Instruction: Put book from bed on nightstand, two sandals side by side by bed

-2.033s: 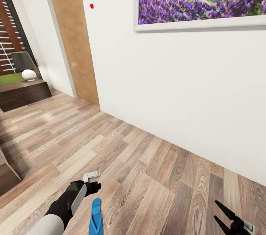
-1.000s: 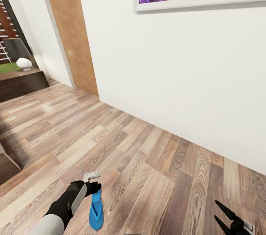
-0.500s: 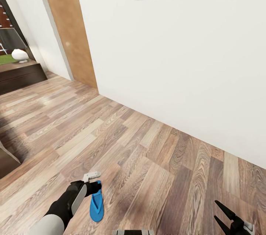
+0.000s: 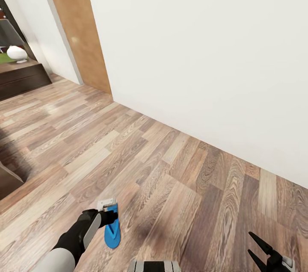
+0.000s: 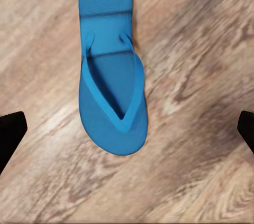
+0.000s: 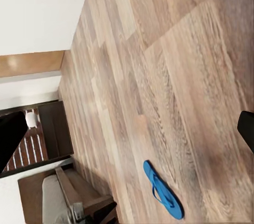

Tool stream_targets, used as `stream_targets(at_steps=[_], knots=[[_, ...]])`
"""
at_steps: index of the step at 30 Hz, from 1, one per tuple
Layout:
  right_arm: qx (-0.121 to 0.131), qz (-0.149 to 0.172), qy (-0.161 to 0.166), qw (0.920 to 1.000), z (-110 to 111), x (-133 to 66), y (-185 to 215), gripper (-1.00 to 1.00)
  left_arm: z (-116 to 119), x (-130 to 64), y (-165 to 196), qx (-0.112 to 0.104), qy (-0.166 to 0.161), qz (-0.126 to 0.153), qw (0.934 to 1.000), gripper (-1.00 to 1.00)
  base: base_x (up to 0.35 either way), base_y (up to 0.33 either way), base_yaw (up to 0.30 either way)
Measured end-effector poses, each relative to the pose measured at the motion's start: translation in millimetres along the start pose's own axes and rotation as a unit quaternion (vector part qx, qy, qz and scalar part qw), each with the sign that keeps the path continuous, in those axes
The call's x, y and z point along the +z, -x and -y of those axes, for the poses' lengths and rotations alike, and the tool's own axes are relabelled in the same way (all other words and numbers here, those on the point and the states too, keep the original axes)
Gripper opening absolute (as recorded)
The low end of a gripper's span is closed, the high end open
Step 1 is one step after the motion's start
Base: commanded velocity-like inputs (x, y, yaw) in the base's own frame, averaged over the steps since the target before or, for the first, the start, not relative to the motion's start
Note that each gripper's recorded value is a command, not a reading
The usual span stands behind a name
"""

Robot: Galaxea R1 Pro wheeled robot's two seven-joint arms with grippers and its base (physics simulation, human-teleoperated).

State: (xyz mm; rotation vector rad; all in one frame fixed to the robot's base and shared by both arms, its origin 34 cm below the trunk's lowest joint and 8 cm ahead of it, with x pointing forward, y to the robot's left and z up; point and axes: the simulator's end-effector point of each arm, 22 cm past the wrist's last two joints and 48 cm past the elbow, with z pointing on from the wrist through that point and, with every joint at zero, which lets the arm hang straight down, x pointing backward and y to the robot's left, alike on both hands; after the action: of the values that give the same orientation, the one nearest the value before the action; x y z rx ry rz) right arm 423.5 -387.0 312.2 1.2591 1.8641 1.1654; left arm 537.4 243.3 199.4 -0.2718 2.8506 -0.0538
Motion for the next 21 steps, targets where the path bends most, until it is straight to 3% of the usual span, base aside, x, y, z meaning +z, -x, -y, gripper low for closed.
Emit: stream_targets(at_steps=[21], knots=[[0.014,-0.007,-0.04,0.9991,35,-1.3,-7,1.0,-5,31.1,-38,0.0,0.007,-0.042,0.9991,1.0,0.0,0.0,0.0]])
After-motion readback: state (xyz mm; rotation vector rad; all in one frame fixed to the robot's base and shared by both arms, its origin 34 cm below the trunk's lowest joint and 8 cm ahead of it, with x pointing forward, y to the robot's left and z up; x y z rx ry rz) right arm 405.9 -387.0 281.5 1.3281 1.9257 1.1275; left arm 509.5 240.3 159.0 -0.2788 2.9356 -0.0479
